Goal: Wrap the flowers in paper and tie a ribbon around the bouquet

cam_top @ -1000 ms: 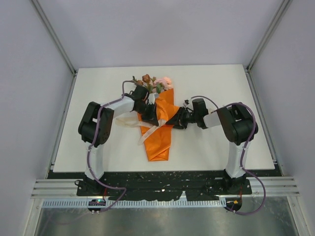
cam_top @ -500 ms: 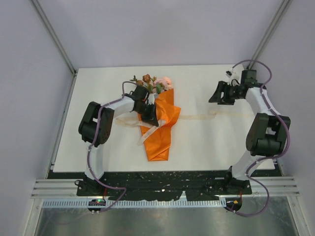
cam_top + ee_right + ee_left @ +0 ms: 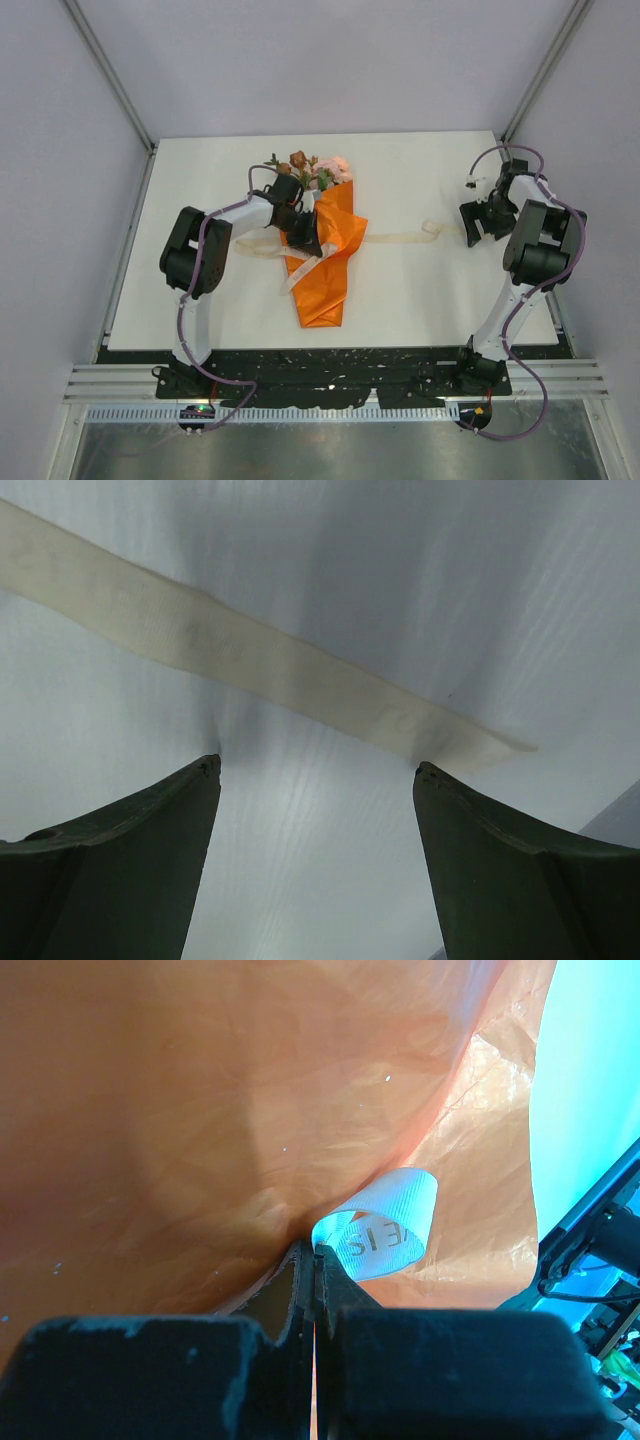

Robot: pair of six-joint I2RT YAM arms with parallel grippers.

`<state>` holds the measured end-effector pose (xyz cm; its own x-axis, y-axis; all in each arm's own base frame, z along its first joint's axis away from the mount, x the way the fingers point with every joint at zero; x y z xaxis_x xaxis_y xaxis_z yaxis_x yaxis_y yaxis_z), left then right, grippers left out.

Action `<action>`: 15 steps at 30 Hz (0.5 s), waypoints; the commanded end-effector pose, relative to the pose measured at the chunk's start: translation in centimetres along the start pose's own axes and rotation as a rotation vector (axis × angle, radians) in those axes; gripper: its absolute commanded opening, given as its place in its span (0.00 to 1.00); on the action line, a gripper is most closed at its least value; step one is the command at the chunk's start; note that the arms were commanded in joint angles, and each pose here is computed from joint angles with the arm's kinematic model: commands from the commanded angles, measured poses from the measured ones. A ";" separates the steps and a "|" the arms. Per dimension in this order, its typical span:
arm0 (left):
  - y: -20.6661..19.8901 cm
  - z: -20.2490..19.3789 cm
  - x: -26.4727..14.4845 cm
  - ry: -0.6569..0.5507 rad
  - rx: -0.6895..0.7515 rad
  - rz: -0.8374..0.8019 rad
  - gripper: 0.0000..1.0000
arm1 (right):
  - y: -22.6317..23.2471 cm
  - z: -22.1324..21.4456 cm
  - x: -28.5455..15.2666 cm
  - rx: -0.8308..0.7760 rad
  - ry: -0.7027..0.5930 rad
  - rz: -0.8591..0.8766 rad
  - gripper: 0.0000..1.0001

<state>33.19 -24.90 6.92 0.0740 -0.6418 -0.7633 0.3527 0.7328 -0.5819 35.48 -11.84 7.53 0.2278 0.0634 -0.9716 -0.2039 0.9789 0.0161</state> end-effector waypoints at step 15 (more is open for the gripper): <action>-0.1 1.0 0.3 -0.020 0.004 0.009 0.00 | -1.0 4.2 2.7 -0.022 -0.007 -0.117 0.72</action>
<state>33.28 -25.00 6.87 0.0730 -0.6422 -0.7631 0.3457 0.7340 -0.5846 39.56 -11.32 6.98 0.2676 -0.0175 -0.9634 -0.2165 0.9732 -0.0778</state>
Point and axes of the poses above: each gripper's point midway between its finger pads, its own x axis out along the fingers, its own y axis along the line the jaws close on, z = x × y, the point moved 5 cm from there along -x, back along the fingers, and after that the axes turned 4 degrees about x, right-handed, at the moved point
